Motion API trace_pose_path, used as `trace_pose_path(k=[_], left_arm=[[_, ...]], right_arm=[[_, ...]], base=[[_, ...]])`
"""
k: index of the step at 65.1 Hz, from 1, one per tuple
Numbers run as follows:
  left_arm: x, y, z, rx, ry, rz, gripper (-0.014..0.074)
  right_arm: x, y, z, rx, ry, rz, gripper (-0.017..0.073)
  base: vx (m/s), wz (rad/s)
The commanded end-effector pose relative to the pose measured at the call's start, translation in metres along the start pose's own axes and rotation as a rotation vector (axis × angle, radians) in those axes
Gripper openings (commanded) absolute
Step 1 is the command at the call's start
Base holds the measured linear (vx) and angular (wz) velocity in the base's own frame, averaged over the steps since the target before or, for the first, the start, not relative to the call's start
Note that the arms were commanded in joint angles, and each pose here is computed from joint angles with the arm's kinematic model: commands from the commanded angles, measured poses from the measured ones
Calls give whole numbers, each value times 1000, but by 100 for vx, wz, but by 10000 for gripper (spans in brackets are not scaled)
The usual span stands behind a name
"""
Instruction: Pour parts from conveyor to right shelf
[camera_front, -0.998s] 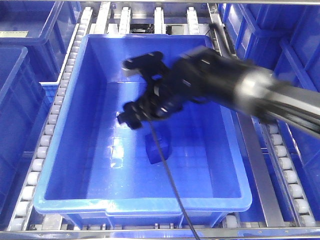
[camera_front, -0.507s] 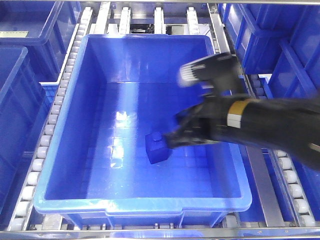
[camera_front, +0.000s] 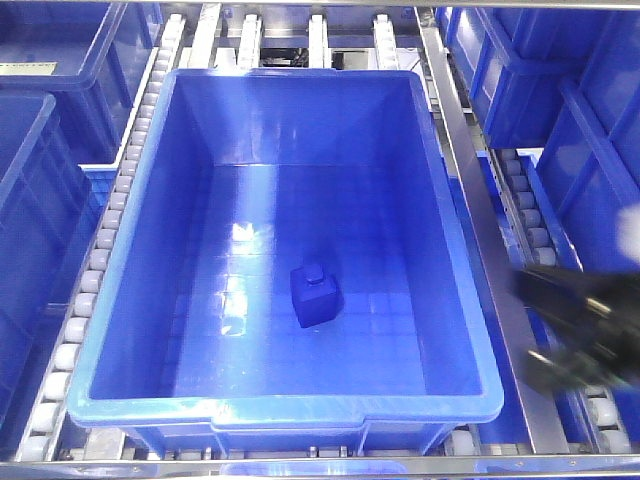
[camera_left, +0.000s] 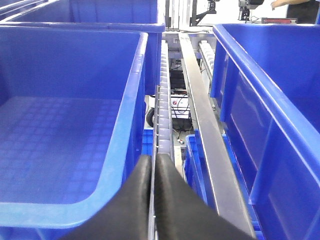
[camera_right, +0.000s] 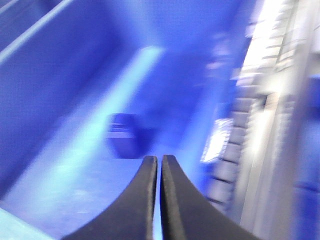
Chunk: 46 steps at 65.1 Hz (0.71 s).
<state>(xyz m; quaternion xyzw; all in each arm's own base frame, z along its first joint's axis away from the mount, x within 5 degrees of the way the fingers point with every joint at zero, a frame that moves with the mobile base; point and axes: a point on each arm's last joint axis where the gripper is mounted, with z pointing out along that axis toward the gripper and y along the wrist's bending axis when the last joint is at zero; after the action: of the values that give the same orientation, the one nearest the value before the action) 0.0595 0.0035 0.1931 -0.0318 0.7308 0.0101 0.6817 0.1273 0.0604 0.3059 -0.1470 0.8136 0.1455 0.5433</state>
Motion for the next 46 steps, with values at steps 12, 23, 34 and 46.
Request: trace_pose_path(k=[12, 23, 34, 46], left_arm=[[-13, -1, 0, 5, -81, -16, -6], [-13, -1, 0, 5, -81, -16, -6], [-13, -1, 0, 5, -81, -16, -6], [-13, -1, 0, 5, -81, -16, -6]], right_arm=[[35, -13, -33, 86, -122, 14, -4], [56, -13, -38, 89, -48, 17, -4], [76, -14, -38, 89, -45, 17, -4], [89, -19, -53, 157, -144, 39, -4]], base=[[0, 0], [0, 0], [0, 0], [0, 0]])
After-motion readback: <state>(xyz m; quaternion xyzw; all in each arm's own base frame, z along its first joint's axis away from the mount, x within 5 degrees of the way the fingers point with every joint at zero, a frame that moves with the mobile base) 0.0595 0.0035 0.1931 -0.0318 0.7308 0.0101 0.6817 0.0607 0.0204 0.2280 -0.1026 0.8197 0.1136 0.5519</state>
